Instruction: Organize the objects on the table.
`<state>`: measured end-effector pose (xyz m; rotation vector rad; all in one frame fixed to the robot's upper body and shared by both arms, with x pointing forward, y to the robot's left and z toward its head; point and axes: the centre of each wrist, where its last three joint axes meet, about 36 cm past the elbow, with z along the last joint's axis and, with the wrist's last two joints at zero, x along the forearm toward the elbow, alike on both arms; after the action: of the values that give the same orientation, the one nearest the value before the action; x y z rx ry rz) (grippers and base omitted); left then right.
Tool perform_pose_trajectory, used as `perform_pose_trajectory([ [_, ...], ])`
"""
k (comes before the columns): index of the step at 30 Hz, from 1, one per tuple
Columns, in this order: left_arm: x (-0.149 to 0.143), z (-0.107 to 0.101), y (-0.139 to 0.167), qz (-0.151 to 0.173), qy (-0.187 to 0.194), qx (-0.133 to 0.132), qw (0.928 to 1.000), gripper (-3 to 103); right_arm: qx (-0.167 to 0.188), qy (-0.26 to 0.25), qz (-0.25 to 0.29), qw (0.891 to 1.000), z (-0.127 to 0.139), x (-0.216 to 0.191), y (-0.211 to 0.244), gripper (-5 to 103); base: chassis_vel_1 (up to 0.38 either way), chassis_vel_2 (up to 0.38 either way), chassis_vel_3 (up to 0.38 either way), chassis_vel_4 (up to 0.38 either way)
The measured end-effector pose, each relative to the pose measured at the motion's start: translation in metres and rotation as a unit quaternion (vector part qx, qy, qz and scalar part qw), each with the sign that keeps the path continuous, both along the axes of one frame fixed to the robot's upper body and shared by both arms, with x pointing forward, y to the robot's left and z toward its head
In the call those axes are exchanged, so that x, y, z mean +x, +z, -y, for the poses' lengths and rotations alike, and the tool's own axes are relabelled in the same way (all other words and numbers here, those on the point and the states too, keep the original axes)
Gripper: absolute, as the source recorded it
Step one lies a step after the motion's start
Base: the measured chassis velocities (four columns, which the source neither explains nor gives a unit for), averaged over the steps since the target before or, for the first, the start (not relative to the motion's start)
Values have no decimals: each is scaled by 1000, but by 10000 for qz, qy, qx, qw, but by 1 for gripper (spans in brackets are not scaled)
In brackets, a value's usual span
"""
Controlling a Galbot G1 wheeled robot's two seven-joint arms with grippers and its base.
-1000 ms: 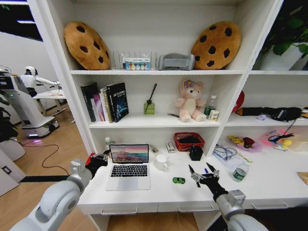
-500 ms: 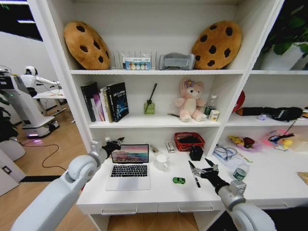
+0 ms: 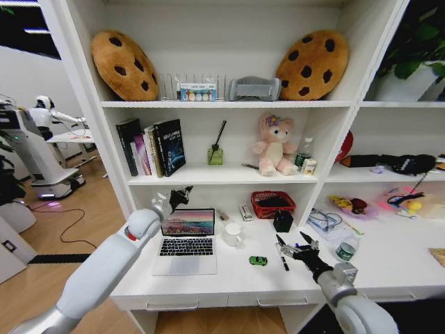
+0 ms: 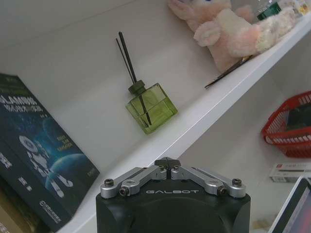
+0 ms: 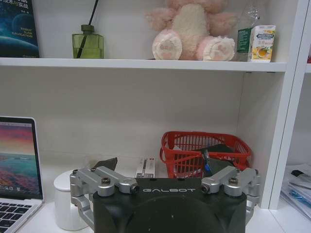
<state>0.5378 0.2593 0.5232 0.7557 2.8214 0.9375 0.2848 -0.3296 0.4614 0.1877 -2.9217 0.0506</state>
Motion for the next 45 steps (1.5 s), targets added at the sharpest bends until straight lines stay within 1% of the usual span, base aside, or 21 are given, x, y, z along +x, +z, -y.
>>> perform_pose_trajectory([
  [2, -3, -9, 0, -41, -108, 346, 9993, 0, -15, 34, -8, 10000, -2, -1, 0, 100, 0, 0, 0, 0],
  [6, -9, -6, -1, -112, -148, 286, 9994, 0, -37, 63, 10, 10000, -2, 0, 2, 100, 0, 0, 0, 0],
  [10, -30, 2, 1, -332, -298, 7, 9990, 0, -89, 96, 1, 9999, 0, 1, 2, 100, 0, 0, 0, 0],
  [12, -33, 1, 1, -387, -333, 17, 9987, 0, -91, 99, 3, 9999, 1, 1, 2, 100, 0, 0, 0, 0],
  [15, -27, -2, -4, -464, -394, 231, 9979, 0, -63, 83, 12, 9999, 1, 0, 0, 100, 0, 0, 0, 0],
  [18, -12, -4, -5, -603, -691, 724, 9931, 0, -33, 99, 17, 9999, 1, -4, -3, 100, 0, 0, 0, 0],
  [20, -6, -4, -4, -595, -753, 849, 9918, 0, -33, 104, 24, 9999, 1, -5, -3, 100, 0, 0, 0, 0],
  [22, 11, 1, -1, -527, -944, 1146, 9875, 0, -26, 102, 55, 9999, 1, -5, -4, 100, 0, 0, 0, 0],
  [26, 25, 6, 9, -456, -1087, 1332, 9841, 0, -18, 84, 78, 9999, 0, -5, -5, 100, 0, 0, 0, 0],
  [28, 34, 4, 20, -511, -1318, 1613, 9767, 0, -1, 49, 79, 10000, -1, -7, -8, 100, 0, 0, 0, 0],
  [29, 34, 4, 20, -511, -1318, 1613, 9767, 0, -1, 49, 79, 10000, -1, -7, -8, 100, 0, 0, 0, 0],
  [31, 36, -5, 23, -637, -1509, 1951, 9670, 0, 5, 27, 68, 10000, -2, -9, -13, 100, 0, 0, 0, 0],
  [32, 36, -5, 23, -637, -1509, 1951, 9670, 0, 5, 27, 68, 10000, -2, -9, -13, 100, 0, 0, 0, 0],
  [34, 40, -16, 22, -699, -1762, 2370, 9528, 0, 24, 25, 48, 10000, -6, -11, -17, 100, 0, 0, 0, 0],
  [35, 40, -16, 22, -699, -1762, 2370, 9528, 0, 24, 25, 48, 10000, -6, -11, -17, 100, 0, 0, 0, 0],
  [36, 45, -20, 21, -677, -1894, 2585, 9448, 0, 37, 31, 31, 10000, -9, -12, -19, 100, 0, 0, 0, 0],
  [37, 47, -21, 20, -608, -1970, 2701, 9405, 0, 44, 35, 19, 10000, -11, -13, -20, 100, 0, 0, 0, 0],
  [38, 47, -21, 20, -608, -1970, 2701, 9405, 0, 44, 35, 19, 10000, -11, -13, -20, 100, 0, 0, 0, 0],
  [39, 54, -20, 21, -397, -2114, 2908, 9323, 0, 64, 54, -11, 10000, -14, -14, -22, 100, 0, 0, 0, 0],
  [42, 65, -14, 24, -182, -2380, 3161, 9182, 0, 43, 110, -96, 9999, -17, -15, -24, 100, 0, 0, 0, 0],
  [45, 68, -13, 26, -203, -2502, 3221, 9128, 0, 31, 114, -99, 9999, -16, -15, -24, 100, 0, 0, 0, 0],
])
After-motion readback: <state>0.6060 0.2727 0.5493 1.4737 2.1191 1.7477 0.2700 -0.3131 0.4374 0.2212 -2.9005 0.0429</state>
